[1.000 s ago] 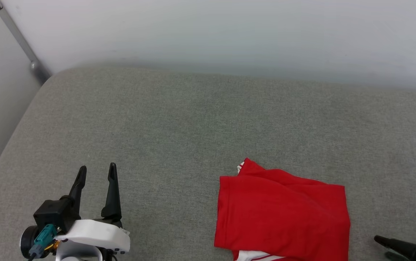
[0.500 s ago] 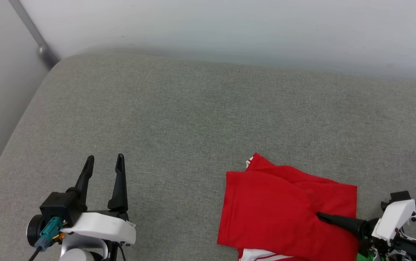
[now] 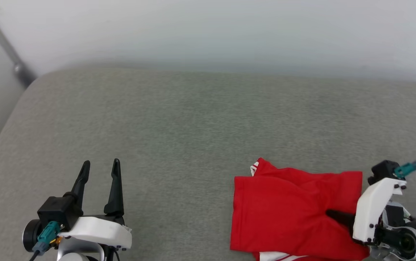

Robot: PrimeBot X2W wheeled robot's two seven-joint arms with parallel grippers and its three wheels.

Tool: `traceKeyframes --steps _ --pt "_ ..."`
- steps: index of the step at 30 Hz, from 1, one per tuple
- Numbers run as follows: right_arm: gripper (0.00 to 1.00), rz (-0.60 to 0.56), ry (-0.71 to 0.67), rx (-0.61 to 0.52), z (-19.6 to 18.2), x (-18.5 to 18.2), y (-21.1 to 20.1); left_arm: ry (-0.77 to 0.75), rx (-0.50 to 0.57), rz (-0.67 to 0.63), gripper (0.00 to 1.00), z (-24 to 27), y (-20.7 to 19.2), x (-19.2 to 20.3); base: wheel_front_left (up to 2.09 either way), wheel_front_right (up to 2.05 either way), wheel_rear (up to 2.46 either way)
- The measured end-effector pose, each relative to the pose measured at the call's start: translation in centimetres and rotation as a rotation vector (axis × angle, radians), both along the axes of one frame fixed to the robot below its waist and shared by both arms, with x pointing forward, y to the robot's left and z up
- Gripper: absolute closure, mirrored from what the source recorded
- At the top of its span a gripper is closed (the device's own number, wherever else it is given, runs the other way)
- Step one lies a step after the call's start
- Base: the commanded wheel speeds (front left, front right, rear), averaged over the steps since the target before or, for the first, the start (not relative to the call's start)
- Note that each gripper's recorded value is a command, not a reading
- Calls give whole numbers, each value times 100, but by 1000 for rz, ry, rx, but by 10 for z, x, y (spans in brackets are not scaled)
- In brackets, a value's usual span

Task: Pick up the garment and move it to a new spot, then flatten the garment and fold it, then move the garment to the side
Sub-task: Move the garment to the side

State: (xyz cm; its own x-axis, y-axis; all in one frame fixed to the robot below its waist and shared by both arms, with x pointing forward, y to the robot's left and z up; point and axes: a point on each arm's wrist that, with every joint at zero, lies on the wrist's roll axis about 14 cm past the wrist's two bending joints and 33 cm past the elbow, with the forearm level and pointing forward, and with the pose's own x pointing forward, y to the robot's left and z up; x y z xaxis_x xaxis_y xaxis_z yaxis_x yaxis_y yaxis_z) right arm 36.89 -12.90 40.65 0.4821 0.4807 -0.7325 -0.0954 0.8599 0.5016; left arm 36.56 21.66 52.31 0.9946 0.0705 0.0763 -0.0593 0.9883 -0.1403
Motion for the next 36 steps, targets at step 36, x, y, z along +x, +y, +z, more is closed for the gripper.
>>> traceKeyframes --steps 36 --pt "100 -575 -133 -855 19 46 -354 -56 -14 -719 0 -48 -227 177 0 0 0"
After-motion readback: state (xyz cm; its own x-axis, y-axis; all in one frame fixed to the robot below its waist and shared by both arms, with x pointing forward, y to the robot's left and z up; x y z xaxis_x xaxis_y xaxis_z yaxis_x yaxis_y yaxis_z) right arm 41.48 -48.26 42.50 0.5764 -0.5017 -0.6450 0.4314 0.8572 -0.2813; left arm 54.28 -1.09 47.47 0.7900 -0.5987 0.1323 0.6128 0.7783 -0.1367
